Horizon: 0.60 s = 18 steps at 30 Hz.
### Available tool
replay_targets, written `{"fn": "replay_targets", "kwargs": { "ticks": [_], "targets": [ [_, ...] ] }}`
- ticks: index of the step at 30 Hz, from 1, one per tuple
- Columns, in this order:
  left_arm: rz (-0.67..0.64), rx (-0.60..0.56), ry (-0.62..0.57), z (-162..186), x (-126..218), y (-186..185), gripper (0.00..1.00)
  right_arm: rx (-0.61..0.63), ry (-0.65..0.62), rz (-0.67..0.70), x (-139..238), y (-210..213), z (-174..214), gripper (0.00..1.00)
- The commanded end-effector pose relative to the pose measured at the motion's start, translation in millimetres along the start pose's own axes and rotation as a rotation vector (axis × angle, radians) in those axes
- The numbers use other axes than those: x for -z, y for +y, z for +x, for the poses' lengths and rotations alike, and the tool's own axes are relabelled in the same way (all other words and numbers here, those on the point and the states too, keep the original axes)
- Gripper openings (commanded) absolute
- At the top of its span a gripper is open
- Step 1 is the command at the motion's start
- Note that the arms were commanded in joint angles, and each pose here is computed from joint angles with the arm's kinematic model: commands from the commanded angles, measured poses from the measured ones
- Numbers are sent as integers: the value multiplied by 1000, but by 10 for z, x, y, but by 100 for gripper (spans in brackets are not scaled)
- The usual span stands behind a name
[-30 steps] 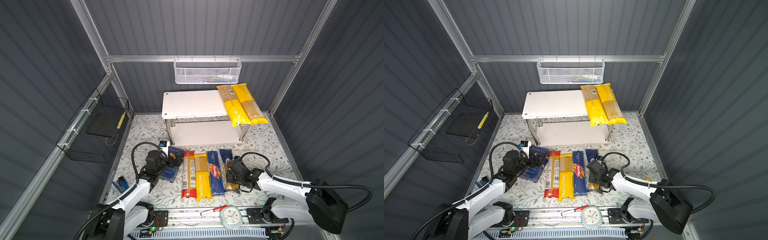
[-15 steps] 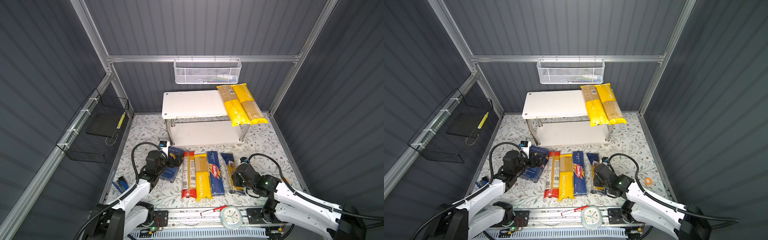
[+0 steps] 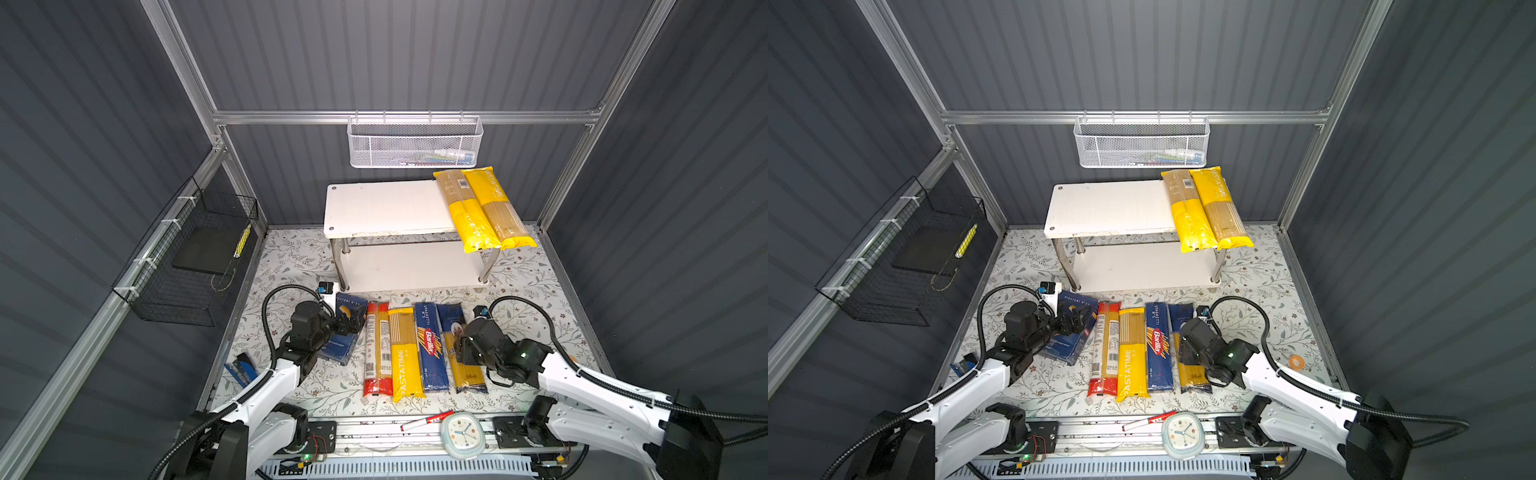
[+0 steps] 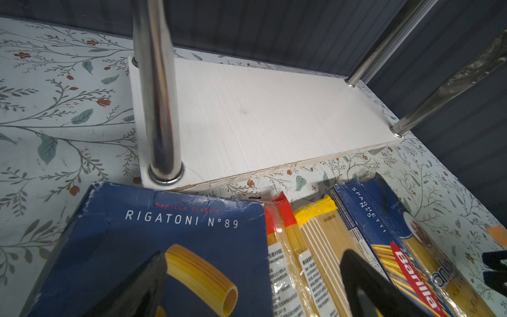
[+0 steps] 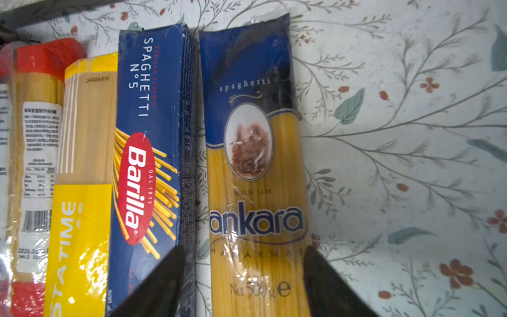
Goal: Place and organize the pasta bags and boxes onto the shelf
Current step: 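Drag the Ankara spaghetti pack toward the robot with the right gripper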
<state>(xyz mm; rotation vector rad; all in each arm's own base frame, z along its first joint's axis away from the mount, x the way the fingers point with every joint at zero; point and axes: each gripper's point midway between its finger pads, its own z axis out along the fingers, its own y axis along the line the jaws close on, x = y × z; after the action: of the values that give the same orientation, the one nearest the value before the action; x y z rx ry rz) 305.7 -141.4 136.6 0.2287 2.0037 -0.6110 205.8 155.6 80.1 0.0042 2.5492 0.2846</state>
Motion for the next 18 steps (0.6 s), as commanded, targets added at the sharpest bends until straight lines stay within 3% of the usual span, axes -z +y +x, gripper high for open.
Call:
{"fn": "replay_targets", "kwargs": {
  "ticks": [1,3,9,18],
  "targets": [
    [-5,8,-2,-1,17,1,99,16,3,28,4,-17,-26,81],
    [-1,7,-3,-7,15,-6,100,28,18,66,-31,-83,12,89],
    [-1,10,0,1,4,-3,99,67,95,131,-237,-159,132,99],
    [-7,9,0,7,7,8,99,105,145,80,-529,6,121,99]
  ]
}}
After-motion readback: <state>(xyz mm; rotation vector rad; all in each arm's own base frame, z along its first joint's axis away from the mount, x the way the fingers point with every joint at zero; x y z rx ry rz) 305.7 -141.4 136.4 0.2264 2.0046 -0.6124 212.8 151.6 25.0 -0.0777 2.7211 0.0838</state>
